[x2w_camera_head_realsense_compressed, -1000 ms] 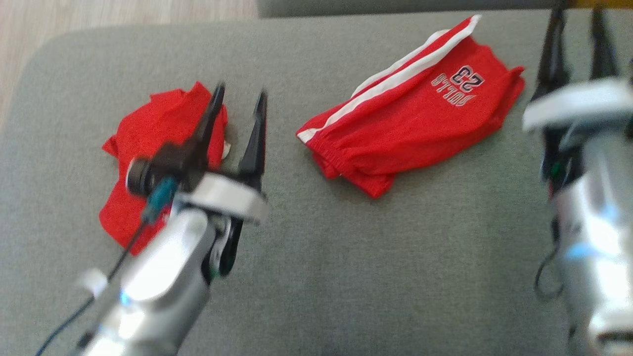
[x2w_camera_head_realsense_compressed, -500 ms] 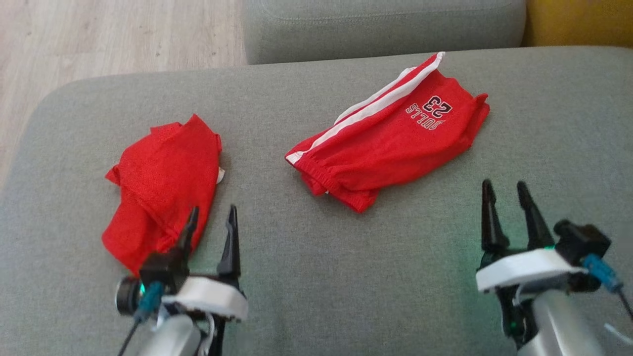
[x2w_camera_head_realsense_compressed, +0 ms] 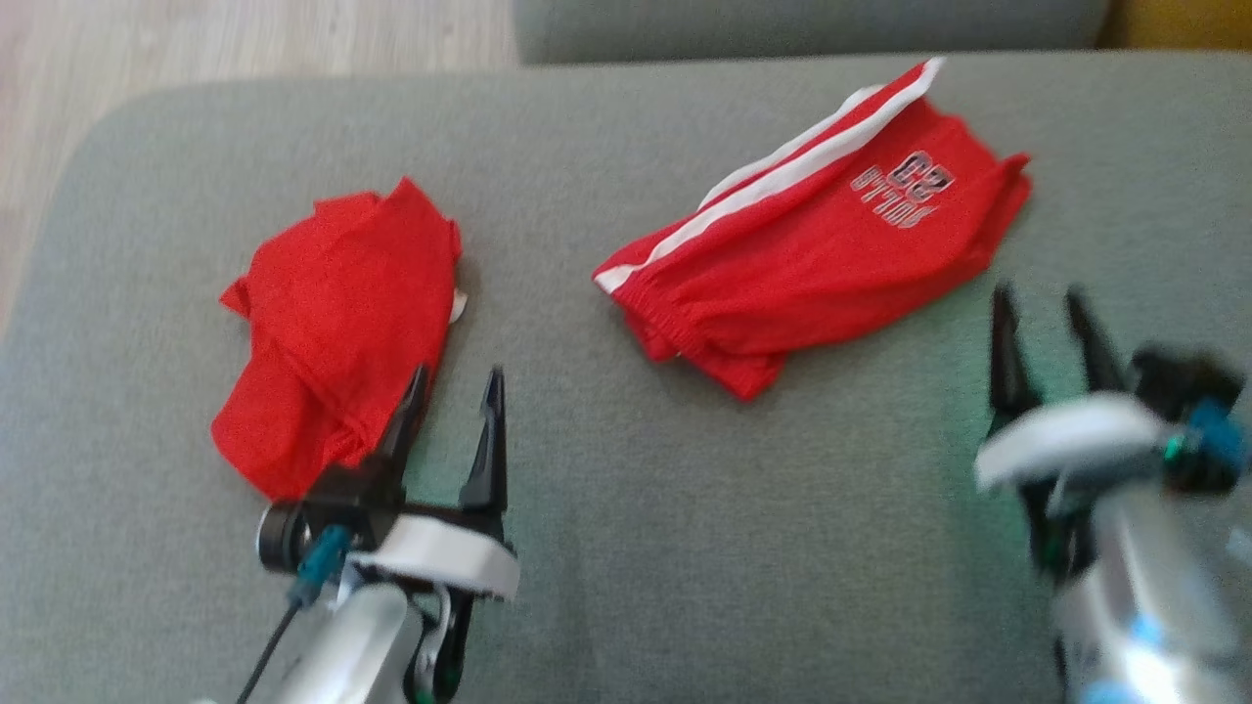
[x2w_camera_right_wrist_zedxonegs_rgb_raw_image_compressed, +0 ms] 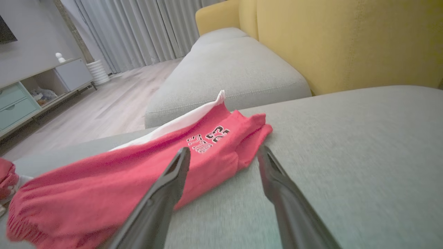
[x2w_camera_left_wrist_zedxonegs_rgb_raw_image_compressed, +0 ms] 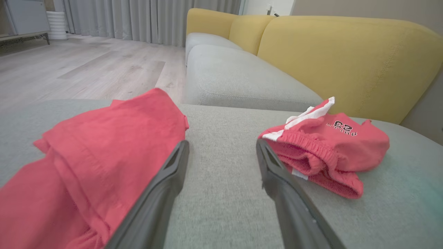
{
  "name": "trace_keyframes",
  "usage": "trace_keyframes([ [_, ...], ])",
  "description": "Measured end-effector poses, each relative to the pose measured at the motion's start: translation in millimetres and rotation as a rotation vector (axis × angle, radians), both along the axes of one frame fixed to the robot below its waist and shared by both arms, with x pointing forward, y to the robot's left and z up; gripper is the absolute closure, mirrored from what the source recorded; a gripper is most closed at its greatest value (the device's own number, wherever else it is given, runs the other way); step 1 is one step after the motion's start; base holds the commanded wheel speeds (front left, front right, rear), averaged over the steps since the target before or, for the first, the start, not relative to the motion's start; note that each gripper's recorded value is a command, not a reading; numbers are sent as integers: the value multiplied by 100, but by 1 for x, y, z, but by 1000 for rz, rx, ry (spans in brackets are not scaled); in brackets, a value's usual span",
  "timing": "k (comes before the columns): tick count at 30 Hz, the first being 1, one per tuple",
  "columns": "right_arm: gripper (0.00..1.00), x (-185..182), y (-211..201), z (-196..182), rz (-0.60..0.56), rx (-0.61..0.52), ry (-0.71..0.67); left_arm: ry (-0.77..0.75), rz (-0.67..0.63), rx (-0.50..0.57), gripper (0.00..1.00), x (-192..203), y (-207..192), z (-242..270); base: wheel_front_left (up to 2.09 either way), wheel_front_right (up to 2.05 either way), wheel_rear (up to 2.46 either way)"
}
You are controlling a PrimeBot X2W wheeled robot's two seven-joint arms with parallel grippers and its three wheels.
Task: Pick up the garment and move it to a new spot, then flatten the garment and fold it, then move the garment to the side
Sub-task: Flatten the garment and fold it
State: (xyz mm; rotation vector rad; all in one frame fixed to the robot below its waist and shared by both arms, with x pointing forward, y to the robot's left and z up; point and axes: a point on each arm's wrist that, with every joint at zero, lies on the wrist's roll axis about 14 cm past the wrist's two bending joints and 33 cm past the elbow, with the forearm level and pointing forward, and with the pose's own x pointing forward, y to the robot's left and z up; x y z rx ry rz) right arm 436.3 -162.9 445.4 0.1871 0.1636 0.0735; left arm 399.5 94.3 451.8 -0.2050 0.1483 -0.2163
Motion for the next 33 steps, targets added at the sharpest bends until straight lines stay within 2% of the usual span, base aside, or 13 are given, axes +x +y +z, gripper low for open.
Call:
trace_keyframes([
  [5, 0, 61, -11, 3, -32, -36, 65, 5, 9, -1, 0, 19, 4, -6, 0, 0, 0],
  [9, 0, 98, -19, -13, -58, -72, 168, 37, 15, 3, 0, 26, 7, -20, 0, 0, 0],
  [12, 0, 115, -30, -29, -72, -139, 238, 50, 19, 3, 0, 31, 10, -26, 0, 0, 0],
  [17, 0, 129, -42, -57, -100, -194, 344, 65, 47, 3, 0, 36, 18, -33, 0, 0, 0],
  [21, 0, 130, -32, -79, -80, -191, 425, 78, 59, 13, 0, 38, 25, -38, 0, 0, 0],
  [27, 0, 134, -32, -83, -86, -183, 459, 80, 70, 15, 0, 40, 28, -40, 0, 0, 0],
  [28, 42, 134, -32, -84, -88, -166, 470, 81, 70, 12, 0, 40, 27, -41, 0, 0, 0],
  [29, 91, 134, -32, -84, -89, -164, 473, 81, 67, 12, 0, 41, 25, -41, 0, 0, 0],
  [30, 100, 135, -32, -84, -88, -163, 477, 80, 64, 14, 0, 41, 24, -41, 0, 0, 0],
  [33, 100, 136, -34, -83, -90, -155, 474, 82, 55, 6, 0, 43, 21, -43, 0, 0, 0],
])
